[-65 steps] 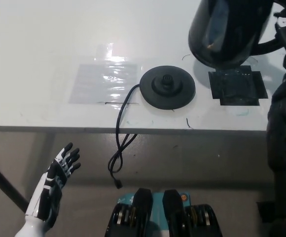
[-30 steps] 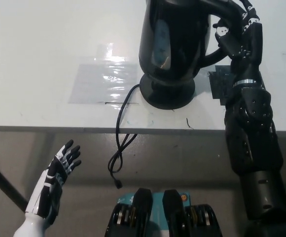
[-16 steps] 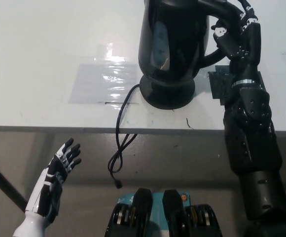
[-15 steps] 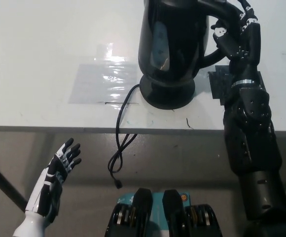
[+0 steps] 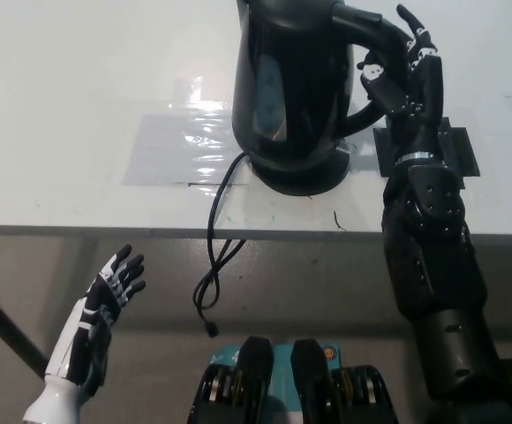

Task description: A kettle and its base are kept separately on the desk infront of the robot and the robot uses its right hand to lift the kettle by its handle and places it on its base to align it correctly.

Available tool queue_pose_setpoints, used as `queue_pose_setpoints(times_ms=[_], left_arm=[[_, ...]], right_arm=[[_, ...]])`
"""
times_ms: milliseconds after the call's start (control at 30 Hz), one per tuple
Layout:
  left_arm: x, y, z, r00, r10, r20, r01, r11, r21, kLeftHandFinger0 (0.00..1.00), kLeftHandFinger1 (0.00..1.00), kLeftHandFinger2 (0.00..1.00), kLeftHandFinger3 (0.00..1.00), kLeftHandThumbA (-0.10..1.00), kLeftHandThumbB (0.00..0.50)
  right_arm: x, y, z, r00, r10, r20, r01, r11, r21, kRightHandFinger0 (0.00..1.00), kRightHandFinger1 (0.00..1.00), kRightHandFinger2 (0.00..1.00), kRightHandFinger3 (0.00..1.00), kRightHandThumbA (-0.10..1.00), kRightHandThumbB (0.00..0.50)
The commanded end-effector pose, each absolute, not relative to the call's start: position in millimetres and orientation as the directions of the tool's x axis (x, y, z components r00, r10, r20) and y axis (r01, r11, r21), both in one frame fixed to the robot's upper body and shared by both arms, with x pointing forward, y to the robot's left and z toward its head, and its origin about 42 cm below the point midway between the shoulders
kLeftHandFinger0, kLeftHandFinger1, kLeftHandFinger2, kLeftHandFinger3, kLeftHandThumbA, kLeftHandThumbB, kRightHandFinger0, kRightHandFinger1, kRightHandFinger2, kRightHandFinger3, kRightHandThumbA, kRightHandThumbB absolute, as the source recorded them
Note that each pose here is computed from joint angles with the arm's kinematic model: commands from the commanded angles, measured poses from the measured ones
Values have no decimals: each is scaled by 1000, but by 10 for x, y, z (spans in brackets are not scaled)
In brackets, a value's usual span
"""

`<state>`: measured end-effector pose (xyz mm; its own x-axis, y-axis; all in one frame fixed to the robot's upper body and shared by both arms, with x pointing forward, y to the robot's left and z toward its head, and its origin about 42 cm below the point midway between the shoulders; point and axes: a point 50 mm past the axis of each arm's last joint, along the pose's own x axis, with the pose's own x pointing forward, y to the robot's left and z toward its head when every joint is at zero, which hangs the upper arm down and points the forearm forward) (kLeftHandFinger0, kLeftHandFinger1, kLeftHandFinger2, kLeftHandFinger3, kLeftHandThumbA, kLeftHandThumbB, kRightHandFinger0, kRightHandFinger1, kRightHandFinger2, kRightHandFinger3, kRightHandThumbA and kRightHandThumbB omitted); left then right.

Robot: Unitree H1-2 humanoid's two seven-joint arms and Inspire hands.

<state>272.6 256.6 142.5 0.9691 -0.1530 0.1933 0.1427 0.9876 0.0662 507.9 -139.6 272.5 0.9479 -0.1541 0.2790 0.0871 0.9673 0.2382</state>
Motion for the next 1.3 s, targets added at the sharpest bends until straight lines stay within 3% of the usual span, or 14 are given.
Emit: queue_pose_setpoints(times_ms=[0, 433, 500, 1000, 1267], left_arm=[[2755, 2623, 1541, 958, -161, 237, 144, 986, 88, 1000, 1000, 1000, 1000, 1000, 119], [2756, 2640, 1535, 959, -158, 234, 140, 986, 88, 1000, 1000, 1000, 1000, 1000, 130], [2756, 2639, 1534, 960, -155, 233, 139, 987, 85, 1000, 1000, 1000, 1000, 1000, 121], [2782, 2642, 1561, 959, -158, 236, 142, 986, 82, 1000, 1000, 1000, 1000, 1000, 126], [2768, 2643, 1557, 959, -154, 238, 138, 987, 80, 1000, 1000, 1000, 1000, 1000, 118]], right_arm=[[5115, -1264, 3239, 880, -147, 452, 10, 956, 293, 0, 360, 770, 869, -100, 51], [5107, -1403, 3180, 875, -176, 450, 58, 963, 263, 0, 312, 747, 863, -100, 47], [5105, -1435, 3194, 877, -180, 446, 56, 959, 276, 0, 340, 784, 878, -100, 45], [5081, -1491, 3176, 873, -192, 448, 65, 957, 283, 9, 390, 780, 851, -100, 55], [5083, -1488, 3128, 875, -190, 445, 64, 957, 283, 0, 368, 753, 820, -100, 56]])
